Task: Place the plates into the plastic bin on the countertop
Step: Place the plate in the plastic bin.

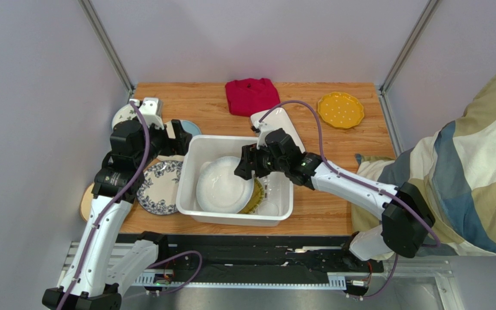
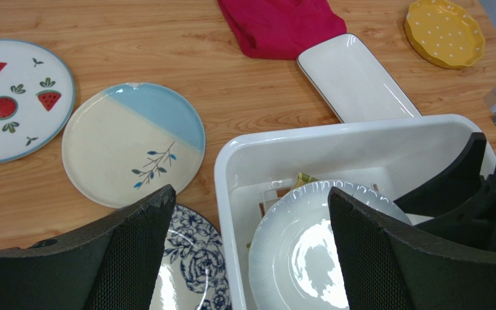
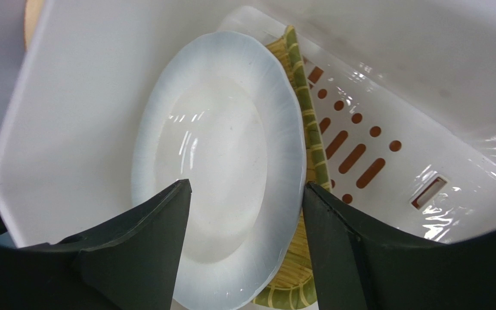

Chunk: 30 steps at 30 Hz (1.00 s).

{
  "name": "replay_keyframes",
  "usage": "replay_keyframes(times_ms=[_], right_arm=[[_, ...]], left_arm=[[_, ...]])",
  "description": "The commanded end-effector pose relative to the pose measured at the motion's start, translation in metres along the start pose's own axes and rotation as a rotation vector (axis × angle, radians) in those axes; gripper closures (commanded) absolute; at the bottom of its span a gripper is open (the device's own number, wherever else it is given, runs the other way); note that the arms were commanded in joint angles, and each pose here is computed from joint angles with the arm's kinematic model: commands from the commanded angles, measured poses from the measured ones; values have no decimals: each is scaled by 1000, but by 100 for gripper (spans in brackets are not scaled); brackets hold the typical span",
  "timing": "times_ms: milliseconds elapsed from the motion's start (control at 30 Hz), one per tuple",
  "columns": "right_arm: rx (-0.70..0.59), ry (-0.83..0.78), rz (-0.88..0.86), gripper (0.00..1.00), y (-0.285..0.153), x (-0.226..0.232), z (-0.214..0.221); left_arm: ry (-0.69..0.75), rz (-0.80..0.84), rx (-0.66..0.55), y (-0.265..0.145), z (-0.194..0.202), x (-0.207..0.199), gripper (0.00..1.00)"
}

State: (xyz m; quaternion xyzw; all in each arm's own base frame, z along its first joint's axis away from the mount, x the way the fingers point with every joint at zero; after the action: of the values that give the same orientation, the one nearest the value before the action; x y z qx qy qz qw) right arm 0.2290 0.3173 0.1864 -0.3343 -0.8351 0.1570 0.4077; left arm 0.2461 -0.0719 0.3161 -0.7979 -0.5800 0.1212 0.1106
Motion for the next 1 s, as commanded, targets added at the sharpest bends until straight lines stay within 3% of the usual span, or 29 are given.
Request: replay_keyframes(times_ms=[0,433,967], right_arm=[[-91,-98,-192,33,-37,54,-38],[-19,-85,-139,33,-1,33,-21],[-115,-119,-102,33,-24,32,-46]], left_arm=[[9,11,-26,0,-4,-2,7],[7,11,-21,1,-3,-2,6],[9,7,-21,0,-4,-1,6]])
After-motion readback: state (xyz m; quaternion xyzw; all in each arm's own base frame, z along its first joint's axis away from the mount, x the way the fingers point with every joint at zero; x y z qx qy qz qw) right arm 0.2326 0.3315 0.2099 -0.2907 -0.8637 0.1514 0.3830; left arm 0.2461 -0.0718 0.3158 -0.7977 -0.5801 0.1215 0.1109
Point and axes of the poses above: each gripper's point midway between its finger pads, its own y axis out along the fingers, its own x axis along the line the jaws close on, z = x × y, the point moved 4 cm from there along -y, back along the fingers, and after that the axes turned 7 degrees about y, right-handed, at the moved point
